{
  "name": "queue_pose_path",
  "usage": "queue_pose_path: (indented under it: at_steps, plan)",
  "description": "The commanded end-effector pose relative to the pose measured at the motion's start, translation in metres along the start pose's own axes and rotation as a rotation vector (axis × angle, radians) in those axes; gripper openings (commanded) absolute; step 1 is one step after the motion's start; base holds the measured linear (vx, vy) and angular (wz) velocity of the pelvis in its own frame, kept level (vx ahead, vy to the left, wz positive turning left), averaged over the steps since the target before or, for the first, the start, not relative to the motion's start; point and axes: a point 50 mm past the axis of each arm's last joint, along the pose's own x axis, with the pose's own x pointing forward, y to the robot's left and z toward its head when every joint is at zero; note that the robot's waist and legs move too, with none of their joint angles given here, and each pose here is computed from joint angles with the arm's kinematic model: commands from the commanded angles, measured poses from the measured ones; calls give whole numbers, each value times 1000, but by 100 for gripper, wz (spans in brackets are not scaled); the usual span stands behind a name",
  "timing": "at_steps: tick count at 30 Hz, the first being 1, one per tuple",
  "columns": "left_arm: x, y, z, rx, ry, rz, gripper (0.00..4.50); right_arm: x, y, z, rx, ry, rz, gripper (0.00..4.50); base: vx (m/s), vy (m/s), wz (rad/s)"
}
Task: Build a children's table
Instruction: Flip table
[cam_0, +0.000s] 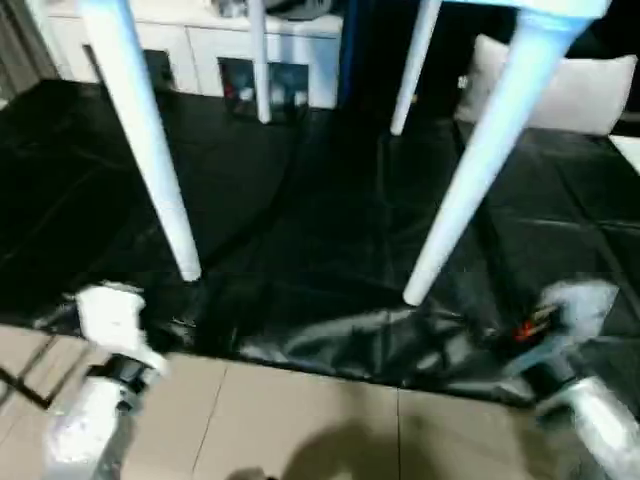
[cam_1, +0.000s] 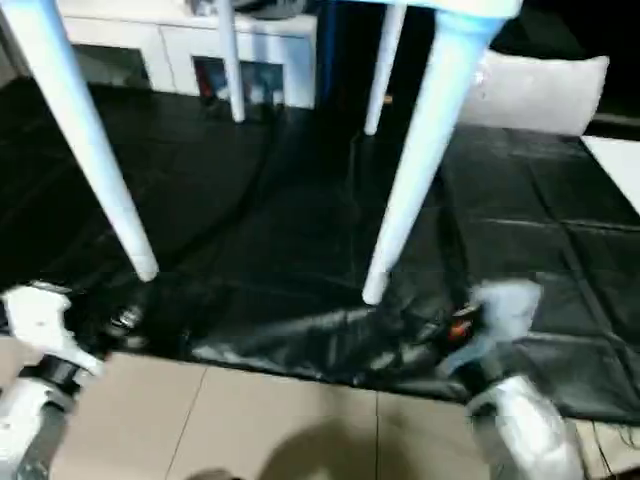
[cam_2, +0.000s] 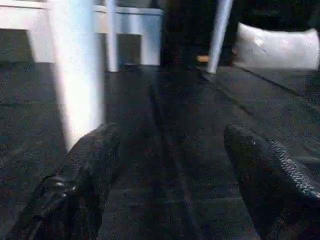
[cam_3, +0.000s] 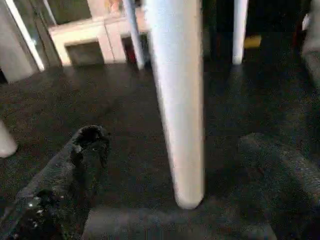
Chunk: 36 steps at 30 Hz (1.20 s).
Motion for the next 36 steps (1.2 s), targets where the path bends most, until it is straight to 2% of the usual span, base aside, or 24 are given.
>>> queue_pose_path:
  at_steps: [1,4,11,18,20,25,29,32,36]
  plan:
    - [6,-2,7,19,5,7,371,3,5,-4,22,52,-23,450,0,0,0]
    - [8,-4,9,16,19,0,371,6,8,-8,10,88,-73,450,0,0,0]
    - [8,-10,4,-5,80,-24,371,9,15,-3,-46,35,-85,450,25,-12,-3]
    - [7,-22,-3,-3,124,-54,371,13,8,0,-51,5,-115,450,2,8,-1]
    - [6,-23,-5,-9,134,-58,371,14,7,-2,-84,13,-124,450,-79,42,-3]
    - [11,-32,-9,-33,143,-72,371,11,1,0,-99,20,-150,450,-86,16,3]
    - [15,-39,-13,-57,157,-109,371,9,-2,1,-156,44,-150,450,-1,9,-6]
    - [15,-38,-18,-20,192,-127,371,7,-3,-1,-175,58,-165,450,-34,19,6]
    - [15,-32,-15,-30,178,-91,371,10,-1,-5,-143,57,-160,450,-87,13,-1]
